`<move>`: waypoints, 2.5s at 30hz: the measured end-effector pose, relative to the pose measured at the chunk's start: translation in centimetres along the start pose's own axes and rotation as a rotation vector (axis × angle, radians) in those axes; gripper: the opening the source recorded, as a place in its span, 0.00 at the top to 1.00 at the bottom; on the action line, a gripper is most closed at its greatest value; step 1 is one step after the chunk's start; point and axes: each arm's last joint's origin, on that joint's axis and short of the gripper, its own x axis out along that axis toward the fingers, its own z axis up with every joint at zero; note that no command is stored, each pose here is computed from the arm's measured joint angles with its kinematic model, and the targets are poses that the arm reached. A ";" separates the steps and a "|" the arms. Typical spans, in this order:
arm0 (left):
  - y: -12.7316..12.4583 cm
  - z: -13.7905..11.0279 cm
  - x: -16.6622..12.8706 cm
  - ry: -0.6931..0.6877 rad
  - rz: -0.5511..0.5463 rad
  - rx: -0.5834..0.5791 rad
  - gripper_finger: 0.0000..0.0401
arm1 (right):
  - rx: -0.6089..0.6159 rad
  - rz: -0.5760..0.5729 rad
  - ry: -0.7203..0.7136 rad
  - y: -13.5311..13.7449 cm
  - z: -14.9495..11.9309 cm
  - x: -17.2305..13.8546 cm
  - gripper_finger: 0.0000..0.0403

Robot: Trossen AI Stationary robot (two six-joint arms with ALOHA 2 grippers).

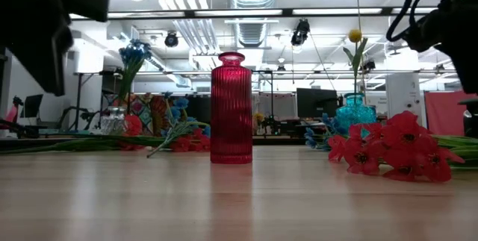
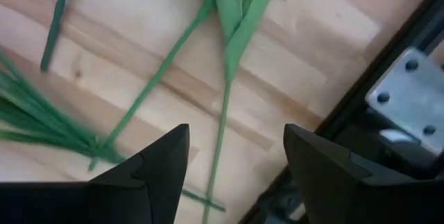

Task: Sort flowers into vase by color
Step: Put the right blue flowers into the transparent vase

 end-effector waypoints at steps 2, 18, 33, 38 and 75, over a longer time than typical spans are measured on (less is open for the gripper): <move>-0.3 -0.5 -0.2 -0.007 -0.008 -0.009 0.33 | -0.015 0.020 -0.021 0.5 0.2 0.1 0.44; -0.7 -0.5 -0.6 -0.159 0.018 -0.006 0.33 | -0.104 0.123 -0.136 5.5 2.5 2.9 0.44; -0.8 -0.3 -0.6 -0.194 0.027 -0.009 0.33 | -0.137 0.087 -0.252 8.1 6.1 6.8 0.44; -0.7 -0.3 -0.6 -0.203 0.032 -0.009 0.33 | -0.140 0.073 -0.256 8.5 7.4 8.3 0.44; -5.0 3.5 -3.6 -0.810 -0.262 0.474 0.33 | -0.161 0.196 -0.618 8.2 8.3 3.4 0.96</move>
